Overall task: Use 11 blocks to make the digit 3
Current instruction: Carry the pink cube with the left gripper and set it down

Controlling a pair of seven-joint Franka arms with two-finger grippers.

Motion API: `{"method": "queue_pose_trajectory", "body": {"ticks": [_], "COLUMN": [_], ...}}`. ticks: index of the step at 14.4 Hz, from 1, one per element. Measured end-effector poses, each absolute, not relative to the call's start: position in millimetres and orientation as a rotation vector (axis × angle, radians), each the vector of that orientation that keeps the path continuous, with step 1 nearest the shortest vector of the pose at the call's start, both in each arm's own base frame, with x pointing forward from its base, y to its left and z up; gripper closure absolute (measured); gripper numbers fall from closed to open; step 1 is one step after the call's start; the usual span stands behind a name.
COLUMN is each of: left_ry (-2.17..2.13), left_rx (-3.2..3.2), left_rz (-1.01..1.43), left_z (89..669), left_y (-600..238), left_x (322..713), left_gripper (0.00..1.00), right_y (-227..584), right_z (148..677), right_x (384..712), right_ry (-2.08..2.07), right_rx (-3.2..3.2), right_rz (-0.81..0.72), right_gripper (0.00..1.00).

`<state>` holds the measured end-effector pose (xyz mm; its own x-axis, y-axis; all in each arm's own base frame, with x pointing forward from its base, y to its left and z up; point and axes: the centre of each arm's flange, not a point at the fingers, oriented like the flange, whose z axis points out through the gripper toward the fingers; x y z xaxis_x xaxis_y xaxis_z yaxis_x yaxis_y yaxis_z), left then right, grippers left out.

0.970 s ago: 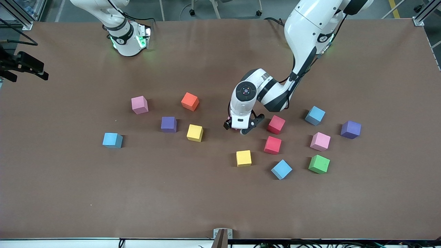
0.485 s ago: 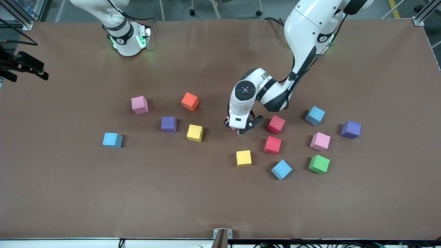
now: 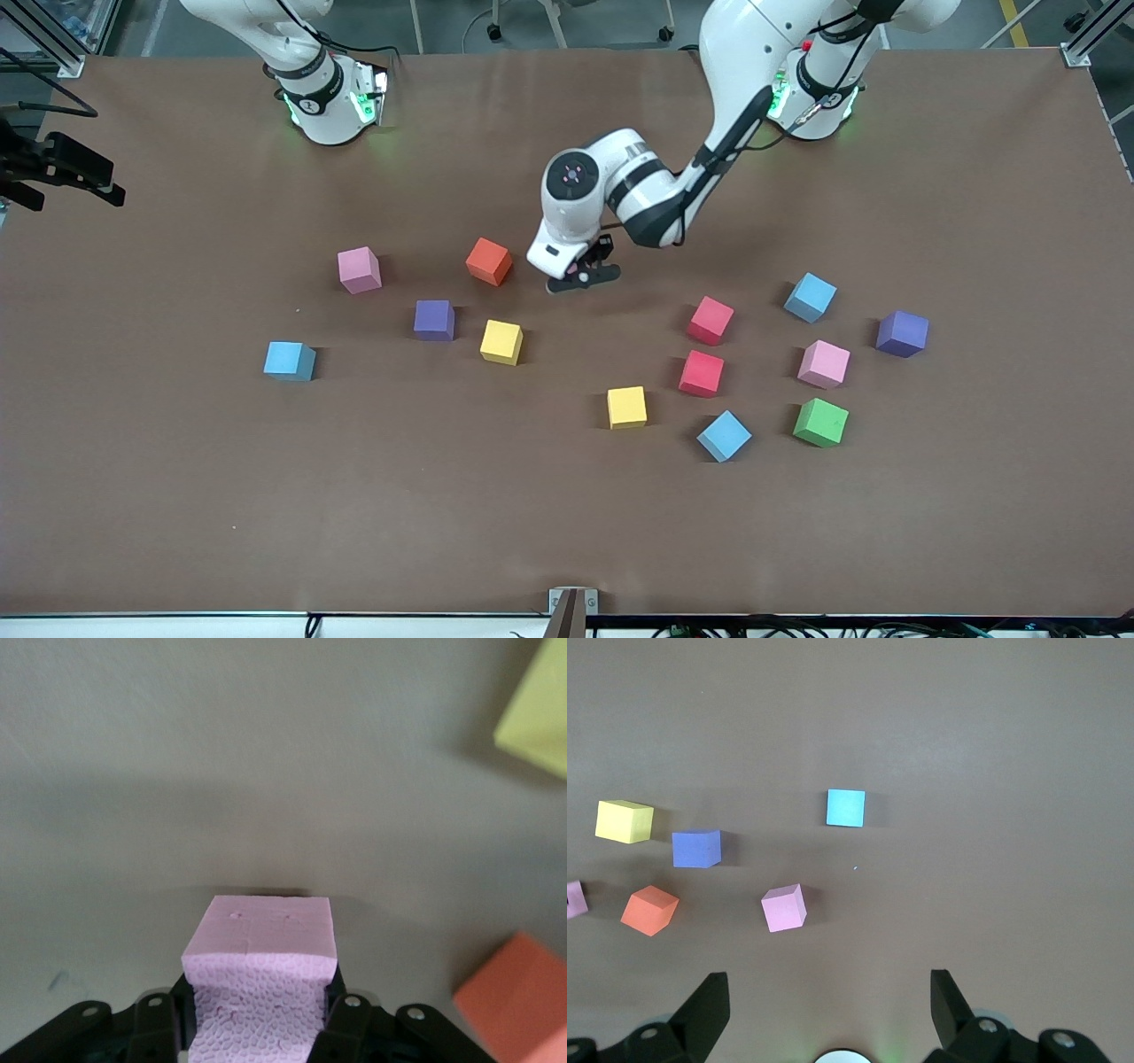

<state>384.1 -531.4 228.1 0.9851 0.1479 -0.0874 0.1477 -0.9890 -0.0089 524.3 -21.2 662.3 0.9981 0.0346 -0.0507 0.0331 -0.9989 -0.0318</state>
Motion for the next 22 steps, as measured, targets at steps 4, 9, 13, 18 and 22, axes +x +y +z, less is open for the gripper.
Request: {"method": "queue_pose_trajectory", "body": {"ticks": [4, 9, 13, 18, 22], "left_ry": [-0.070, -0.009, 0.016, 0.070, 0.067], "left_rx": [-3.112, -3.115, -3.139, -3.135, -3.136], "left_rz": [0.127, 0.116, 0.101, 0.059, 0.056], "left_z": [230.8, 222.0, 207.7, 204.0, 202.3], "left_y": [-539.0, -538.7, -533.0, -532.5, -531.9], "left_x": [341.0, 326.4, 317.1, 316.1, 317.4], "left_gripper": [0.46, 0.46, 0.46, 0.46, 0.26], "right_y": [-21.1, -21.1, -21.1, -21.1, -21.2], "right_z": [662.3, 662.3, 662.3, 662.3, 662.4], "right_x": [524.4, 524.4, 524.4, 524.4, 524.4], "right_ry": [-0.053, -0.053, -0.053, -0.053, -0.052], "right_rx": [-3.109, -3.109, -3.109, -3.109, -3.109], "right_rz": [0.080, 0.080, 0.080, 0.080, 0.079], "right_gripper": [0.00, 0.00, 0.00, 0.00, 0.00]}}
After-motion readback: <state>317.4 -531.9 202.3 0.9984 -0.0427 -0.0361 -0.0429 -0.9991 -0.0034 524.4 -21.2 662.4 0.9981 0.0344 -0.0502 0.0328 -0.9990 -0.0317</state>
